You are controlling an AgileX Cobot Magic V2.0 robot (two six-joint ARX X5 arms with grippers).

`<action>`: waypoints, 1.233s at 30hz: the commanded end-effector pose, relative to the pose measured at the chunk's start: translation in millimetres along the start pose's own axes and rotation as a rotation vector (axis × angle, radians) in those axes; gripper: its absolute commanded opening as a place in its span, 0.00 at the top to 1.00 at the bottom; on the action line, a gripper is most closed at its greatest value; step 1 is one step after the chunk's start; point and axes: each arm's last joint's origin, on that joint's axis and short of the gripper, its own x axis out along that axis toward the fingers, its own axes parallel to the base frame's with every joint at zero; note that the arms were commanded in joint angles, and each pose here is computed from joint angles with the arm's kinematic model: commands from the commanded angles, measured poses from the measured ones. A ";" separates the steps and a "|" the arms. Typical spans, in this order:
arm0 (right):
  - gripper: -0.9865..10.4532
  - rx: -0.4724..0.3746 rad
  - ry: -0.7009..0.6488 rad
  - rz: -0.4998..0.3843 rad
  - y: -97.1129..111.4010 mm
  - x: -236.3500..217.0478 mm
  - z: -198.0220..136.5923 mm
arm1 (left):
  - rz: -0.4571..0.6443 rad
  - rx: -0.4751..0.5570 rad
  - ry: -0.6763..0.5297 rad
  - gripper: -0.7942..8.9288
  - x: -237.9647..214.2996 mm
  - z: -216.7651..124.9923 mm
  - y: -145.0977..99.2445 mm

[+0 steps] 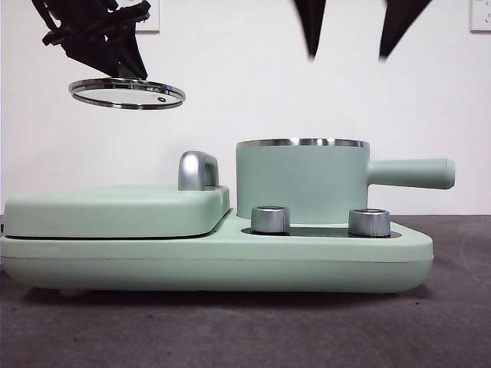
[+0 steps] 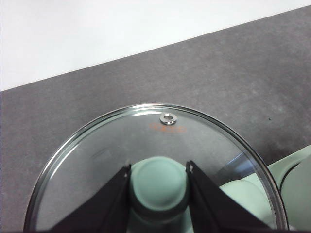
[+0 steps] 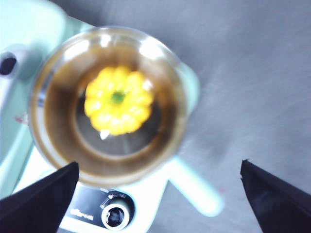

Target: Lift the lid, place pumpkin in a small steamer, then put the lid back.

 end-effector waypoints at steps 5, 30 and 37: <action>0.44 -0.028 -0.141 0.032 -16.6 -94.1 -64.7 | -0.060 0.033 -0.039 0.87 -4.2 12.5 -23.6; 0.44 0.028 -0.488 0.354 -55.8 -71.8 -264.1 | -0.355 0.193 -0.036 0.87 -5.6 10.7 -144.8; 0.44 0.049 -0.547 0.380 -57.0 -74.5 -264.6 | -0.447 0.209 -0.055 0.87 6.7 7.4 -161.8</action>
